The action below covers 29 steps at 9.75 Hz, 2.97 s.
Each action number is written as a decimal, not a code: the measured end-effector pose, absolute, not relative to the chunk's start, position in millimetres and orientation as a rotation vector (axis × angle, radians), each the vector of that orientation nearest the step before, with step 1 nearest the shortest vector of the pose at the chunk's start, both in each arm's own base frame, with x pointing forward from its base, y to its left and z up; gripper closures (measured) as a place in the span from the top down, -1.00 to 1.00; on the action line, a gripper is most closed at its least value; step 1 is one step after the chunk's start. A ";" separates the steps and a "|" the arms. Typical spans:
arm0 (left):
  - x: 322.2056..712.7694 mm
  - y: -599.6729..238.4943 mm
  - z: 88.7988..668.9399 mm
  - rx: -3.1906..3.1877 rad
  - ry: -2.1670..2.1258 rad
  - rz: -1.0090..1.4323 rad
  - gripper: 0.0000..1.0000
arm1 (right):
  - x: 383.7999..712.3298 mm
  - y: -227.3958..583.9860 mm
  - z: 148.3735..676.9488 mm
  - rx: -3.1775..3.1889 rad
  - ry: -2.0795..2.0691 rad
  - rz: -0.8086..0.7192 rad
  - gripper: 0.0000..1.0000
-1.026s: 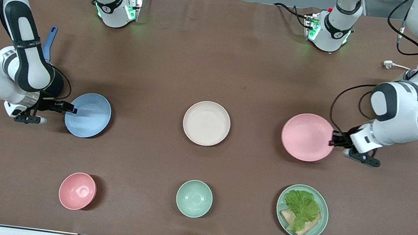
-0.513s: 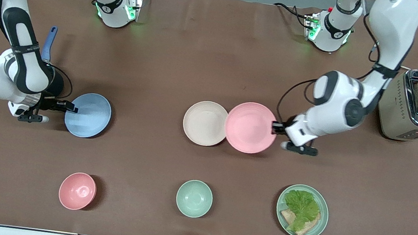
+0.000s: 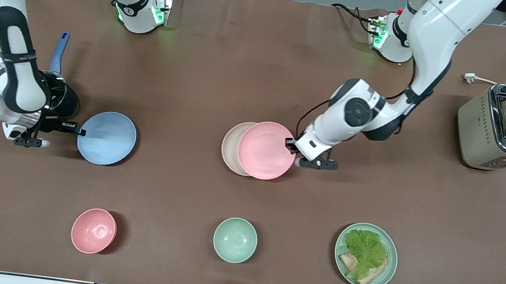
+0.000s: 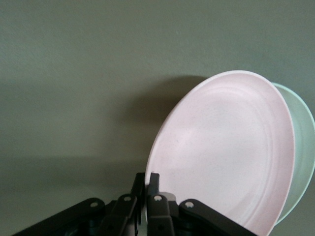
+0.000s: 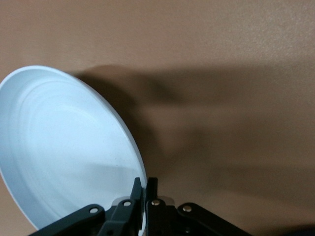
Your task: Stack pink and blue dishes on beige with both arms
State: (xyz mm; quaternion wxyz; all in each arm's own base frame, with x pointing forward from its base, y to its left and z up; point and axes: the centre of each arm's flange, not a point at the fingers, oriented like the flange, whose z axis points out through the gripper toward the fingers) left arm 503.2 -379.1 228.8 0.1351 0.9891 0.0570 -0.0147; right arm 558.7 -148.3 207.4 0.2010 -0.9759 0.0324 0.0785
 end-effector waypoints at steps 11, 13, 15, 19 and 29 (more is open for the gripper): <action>542.0 -350.7 325.6 3.053 0.325 0.098 1.00 | 591.5 180.4 406.3 -2.850 0.345 0.361 -0.91; 583.9 -267.9 372.0 3.118 0.292 0.256 1.00 | 567.3 260.0 395.7 -2.823 0.373 0.301 -0.91; 606.2 -185.9 428.1 3.138 0.237 0.324 1.00 | 542.6 322.9 360.2 -2.794 0.414 0.285 -0.91; 573.7 -90.0 574.3 3.106 0.090 0.219 1.00 | 512.6 368.6 263.0 -2.747 0.485 0.224 -0.91; 524.1 -51.4 696.1 3.132 0.013 0.132 1.00 | 505.0 358.0 233.0 -2.754 0.500 0.180 -0.15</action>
